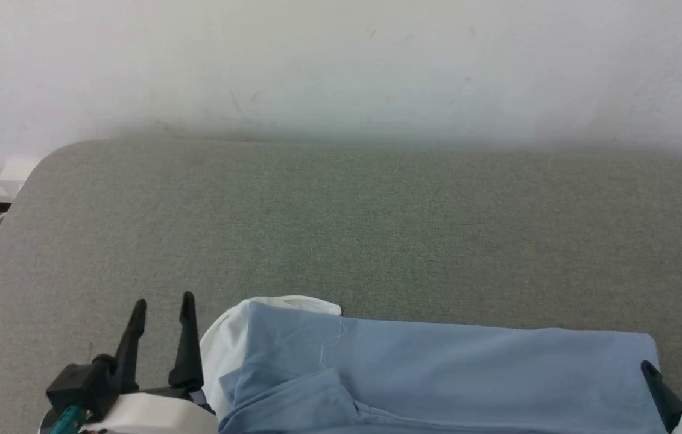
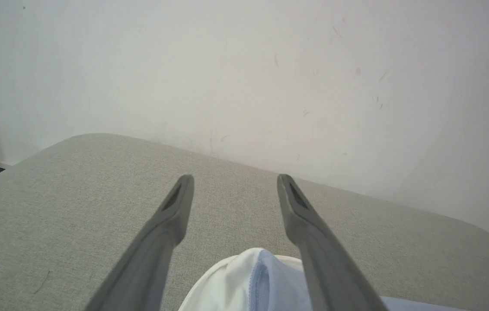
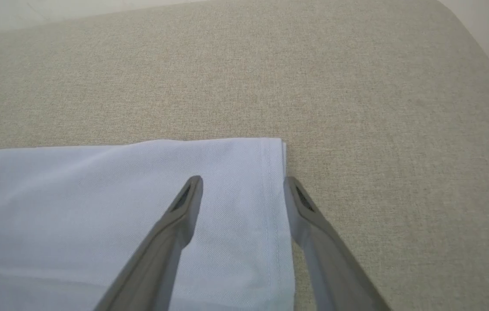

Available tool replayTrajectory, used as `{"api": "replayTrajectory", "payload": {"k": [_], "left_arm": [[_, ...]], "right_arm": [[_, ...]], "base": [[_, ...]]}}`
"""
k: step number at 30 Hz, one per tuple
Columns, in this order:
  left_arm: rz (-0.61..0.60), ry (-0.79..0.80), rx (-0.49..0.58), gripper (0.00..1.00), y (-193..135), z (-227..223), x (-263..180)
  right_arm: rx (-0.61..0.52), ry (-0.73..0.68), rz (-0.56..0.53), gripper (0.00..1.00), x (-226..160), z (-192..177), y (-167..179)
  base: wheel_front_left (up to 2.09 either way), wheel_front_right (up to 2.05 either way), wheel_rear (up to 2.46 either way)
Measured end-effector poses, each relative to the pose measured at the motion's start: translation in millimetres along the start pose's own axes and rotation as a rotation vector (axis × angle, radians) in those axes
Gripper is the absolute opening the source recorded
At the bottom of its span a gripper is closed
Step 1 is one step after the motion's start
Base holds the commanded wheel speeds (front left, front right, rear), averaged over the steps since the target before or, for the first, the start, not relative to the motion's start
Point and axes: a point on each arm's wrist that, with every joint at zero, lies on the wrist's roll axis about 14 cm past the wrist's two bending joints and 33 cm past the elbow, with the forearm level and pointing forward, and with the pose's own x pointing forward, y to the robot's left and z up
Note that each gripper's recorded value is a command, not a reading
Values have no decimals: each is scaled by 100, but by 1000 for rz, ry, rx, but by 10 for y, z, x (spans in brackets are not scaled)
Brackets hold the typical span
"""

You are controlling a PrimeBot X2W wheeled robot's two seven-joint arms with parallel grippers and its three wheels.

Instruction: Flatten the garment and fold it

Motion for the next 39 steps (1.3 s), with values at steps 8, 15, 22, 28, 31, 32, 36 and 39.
{"api": "replayTrajectory", "payload": {"k": [8, 15, 22, 28, 31, 32, 36, 39], "left_arm": [[-24, -126, 111, 100, 20, 244, -38], [-71, -86, 242, 100, -18, 97, -114], [-76, -62, 283, 100, -22, 23, -112], [-49, -53, 283, 100, 60, 9, -100], [-44, -53, 283, 100, 79, 13, -94], [-43, -54, 283, 100, 82, 16, -93], [-47, -55, 279, 100, 74, 13, -84], [-55, -48, 269, 100, 51, -14, -85]], "right_arm": [[143, 35, -91, 100, 13, -335, -125], [195, 141, -137, 100, 49, -725, -184], [164, 217, -170, 100, 118, -947, -273], [164, 255, -118, 100, 217, -996, -140], [166, 260, -91, 0, 237, -984, -95], [165, 261, -77, 0, 243, -980, -61], [168, 244, -48, 0, 258, -957, 19], [161, 213, -51, 0, 251, -905, -16]], "base": [[0, 0, 0], [0, 0, 0], [0, 0, 0], [0, 0, 0], [0, 0, 0], [0, 0, 0], [0, 0, 0], [0, 0, 0]]}}
